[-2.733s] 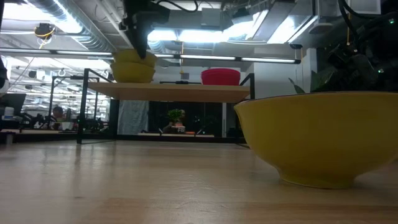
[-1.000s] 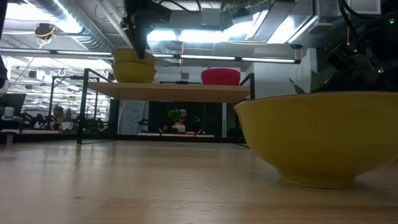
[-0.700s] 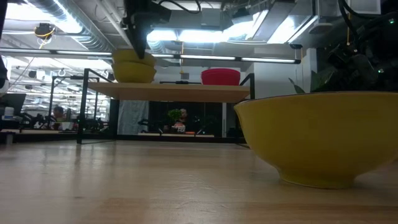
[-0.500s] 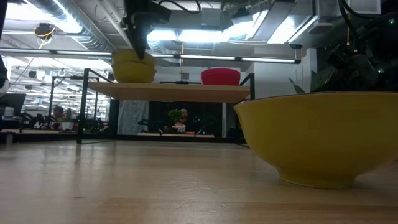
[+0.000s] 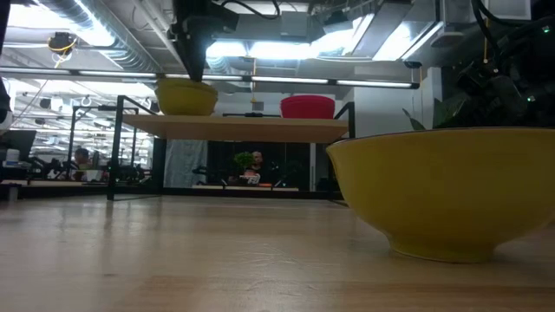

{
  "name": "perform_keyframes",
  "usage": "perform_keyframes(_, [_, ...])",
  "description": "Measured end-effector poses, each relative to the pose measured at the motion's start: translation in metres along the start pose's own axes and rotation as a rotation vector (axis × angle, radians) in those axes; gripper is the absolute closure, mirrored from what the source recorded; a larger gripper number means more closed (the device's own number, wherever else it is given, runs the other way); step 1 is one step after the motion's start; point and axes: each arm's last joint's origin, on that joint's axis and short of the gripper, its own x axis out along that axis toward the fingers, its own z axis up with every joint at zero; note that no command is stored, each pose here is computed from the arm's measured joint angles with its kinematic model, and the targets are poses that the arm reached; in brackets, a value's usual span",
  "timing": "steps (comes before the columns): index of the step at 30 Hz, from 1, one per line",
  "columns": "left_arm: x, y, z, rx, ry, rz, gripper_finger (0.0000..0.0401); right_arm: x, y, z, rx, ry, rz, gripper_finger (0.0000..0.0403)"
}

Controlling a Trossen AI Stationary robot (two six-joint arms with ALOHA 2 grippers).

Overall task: Pick & Place Mini bowls
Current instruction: Stack the yellow patterned bowl on the yellow patterned bowl on the shelf

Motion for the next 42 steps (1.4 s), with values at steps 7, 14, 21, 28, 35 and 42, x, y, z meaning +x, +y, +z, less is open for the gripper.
perform_keyframes(7, [-0.007, 0.003, -0.001, 0.002, -0.025, -0.019, 0.0261, 0.000, 0.000, 0.000, 0.000, 0.000, 0.000, 0.0389])
perform_keyframes(14, [-0.048, 0.012, 0.000, -0.018, -0.188, -0.077, 0.0264, 0.000, 0.000, 0.000, 0.000, 0.000, 0.000, 0.0389])
perform_keyframes(21, [-0.082, -0.016, -0.013, 0.078, -0.342, -0.232, 0.0262, 0.000, 0.000, 0.000, 0.000, 0.000, 0.000, 0.0389])
perform_keyframes(28, [-0.103, -0.074, -0.034, 0.241, -0.463, -0.363, 0.0268, 0.000, 0.000, 0.000, 0.000, 0.001, 0.000, 0.0389])
perform_keyframes(35, [-0.102, -0.134, -0.059, 0.355, -0.619, -0.498, 0.0269, 0.000, 0.000, 0.000, 0.000, 0.000, 0.000, 0.0389])
perform_keyframes(42, [-0.087, -0.170, -0.084, 0.345, -0.656, -0.599, 0.0267, 0.000, 0.000, 0.000, 0.000, 0.000, 0.000, 0.0389])
